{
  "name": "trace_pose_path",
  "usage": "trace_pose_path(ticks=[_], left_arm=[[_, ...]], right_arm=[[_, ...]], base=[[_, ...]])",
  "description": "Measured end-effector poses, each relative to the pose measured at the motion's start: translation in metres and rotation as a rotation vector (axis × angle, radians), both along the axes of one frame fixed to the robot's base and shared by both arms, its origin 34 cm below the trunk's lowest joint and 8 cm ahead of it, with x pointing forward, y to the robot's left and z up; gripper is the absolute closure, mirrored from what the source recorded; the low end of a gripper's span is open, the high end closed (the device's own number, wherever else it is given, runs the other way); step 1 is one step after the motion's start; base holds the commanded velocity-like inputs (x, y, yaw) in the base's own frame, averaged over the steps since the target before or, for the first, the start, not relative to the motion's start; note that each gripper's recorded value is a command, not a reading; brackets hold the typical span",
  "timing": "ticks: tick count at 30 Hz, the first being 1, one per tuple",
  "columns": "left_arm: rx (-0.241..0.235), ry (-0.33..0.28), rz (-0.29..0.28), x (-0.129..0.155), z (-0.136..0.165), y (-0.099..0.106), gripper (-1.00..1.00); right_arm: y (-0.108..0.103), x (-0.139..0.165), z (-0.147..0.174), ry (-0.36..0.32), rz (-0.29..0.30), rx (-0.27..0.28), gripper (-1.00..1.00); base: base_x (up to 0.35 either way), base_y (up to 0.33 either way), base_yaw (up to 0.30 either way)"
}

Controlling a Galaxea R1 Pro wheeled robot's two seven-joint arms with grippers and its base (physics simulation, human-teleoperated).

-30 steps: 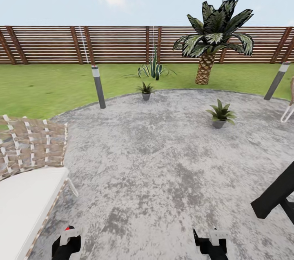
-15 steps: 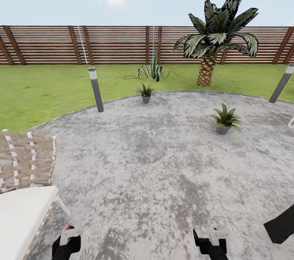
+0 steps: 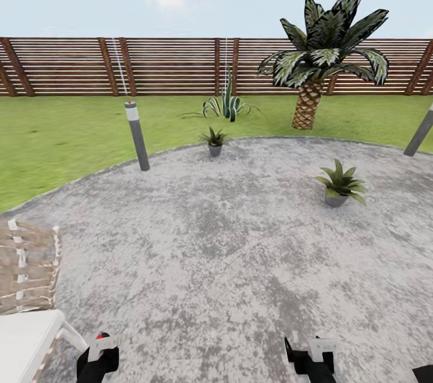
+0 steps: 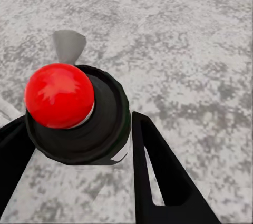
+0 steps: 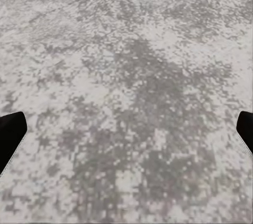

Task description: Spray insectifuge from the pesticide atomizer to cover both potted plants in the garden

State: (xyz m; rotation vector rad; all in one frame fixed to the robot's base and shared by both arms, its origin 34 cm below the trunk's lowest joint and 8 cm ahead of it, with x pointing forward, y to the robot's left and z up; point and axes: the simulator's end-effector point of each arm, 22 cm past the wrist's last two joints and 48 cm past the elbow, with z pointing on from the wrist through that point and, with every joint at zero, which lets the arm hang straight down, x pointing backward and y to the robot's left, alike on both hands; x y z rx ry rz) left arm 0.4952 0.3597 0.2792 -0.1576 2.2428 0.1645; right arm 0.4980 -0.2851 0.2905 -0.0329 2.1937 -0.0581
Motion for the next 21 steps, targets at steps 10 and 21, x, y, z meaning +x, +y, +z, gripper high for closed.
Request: trace_pose_path(ticks=[10,21], left_arm=[[0.0,0.0,0.0,-0.0001,-0.0001,0.0,1.0],[0.0,0.0,0.0,0.0,0.0,-0.0001,1.0]], right_arm=[[0.0002,0.0001,0.0,0.0,0.001,0.0,-1.0],[0.0003,0.0001,0.0,0.0,0.002,0.0,-1.0]], base=[[0.338,0.0,0.0],[0.338,0.0,-0.141]])
